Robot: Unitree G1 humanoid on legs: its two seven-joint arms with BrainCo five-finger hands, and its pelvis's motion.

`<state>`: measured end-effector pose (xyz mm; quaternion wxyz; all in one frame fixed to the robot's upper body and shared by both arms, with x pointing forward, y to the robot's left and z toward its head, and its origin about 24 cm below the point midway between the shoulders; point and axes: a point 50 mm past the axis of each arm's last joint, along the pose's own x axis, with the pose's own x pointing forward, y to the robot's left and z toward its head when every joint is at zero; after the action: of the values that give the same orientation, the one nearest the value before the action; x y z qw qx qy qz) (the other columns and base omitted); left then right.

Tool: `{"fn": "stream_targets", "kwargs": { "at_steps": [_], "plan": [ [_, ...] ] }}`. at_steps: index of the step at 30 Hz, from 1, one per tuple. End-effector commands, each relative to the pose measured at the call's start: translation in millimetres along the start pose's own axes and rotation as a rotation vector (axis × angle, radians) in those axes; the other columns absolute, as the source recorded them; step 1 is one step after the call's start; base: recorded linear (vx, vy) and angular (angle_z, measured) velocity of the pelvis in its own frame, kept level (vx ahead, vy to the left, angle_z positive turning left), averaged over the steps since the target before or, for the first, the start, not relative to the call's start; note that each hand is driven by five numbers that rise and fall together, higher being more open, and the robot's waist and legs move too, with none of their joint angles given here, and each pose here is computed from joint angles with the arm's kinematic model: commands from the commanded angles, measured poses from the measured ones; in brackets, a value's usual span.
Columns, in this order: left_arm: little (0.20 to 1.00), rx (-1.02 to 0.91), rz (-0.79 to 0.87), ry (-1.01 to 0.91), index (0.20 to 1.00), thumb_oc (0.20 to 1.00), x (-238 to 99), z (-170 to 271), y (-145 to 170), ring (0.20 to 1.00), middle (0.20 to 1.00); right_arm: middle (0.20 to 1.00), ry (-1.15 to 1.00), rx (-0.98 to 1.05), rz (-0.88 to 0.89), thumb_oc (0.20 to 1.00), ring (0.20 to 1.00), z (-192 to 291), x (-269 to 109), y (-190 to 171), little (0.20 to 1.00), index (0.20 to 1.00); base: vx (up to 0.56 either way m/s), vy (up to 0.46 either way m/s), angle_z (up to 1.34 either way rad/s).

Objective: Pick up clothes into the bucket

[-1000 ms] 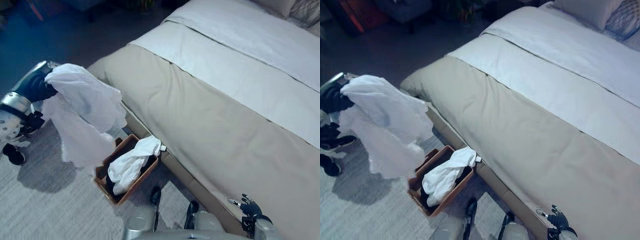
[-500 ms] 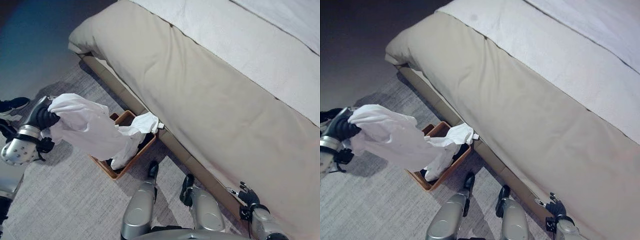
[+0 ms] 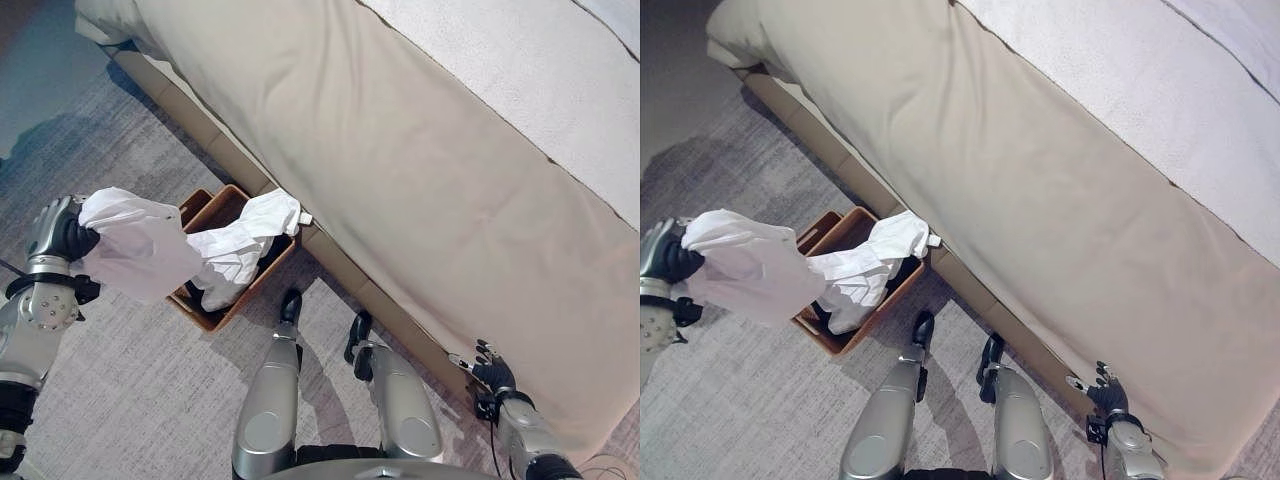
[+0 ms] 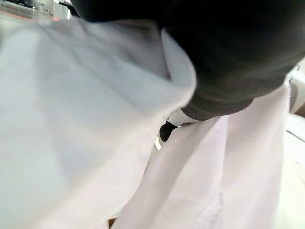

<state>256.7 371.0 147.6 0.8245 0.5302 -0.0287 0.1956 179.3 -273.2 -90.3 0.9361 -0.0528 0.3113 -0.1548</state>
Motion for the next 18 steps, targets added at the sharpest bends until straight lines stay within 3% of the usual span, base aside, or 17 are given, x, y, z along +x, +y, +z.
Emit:
{"fn": "stream_targets", "kwargs": {
  "at_steps": [1, 7, 18],
  "plan": [
    [0.200, 0.013, 0.179, -0.005, 0.200, 0.200, 14.3, 2.9, 25.5, 0.200, 0.200, 1.000, -0.091, -0.029, -0.015, 1.000, 1.000, 17.7, 1.3, -8.1, 1.000, 1.000, -0.02, 0.073, -0.11],
    [0.200, -0.041, 0.264, 0.010, 0.200, 0.200, 19.8, 5.8, 20.3, 0.200, 0.200, 1.000, -0.177, -0.001, 0.006, 1.000, 1.000, 34.2, 0.2, 0.8, 1.000, 1.000, -0.02, 0.099, -0.25],
    [0.200, -0.080, 0.232, -0.083, 0.200, 0.200, 42.8, 42.0, 9.9, 0.200, 0.200, 1.000, -0.255, 0.034, -0.046, 1.000, 1.000, 53.3, 1.0, -8.6, 1.000, 1.000, 0.02, 0.046, -0.16]
  ]
}}
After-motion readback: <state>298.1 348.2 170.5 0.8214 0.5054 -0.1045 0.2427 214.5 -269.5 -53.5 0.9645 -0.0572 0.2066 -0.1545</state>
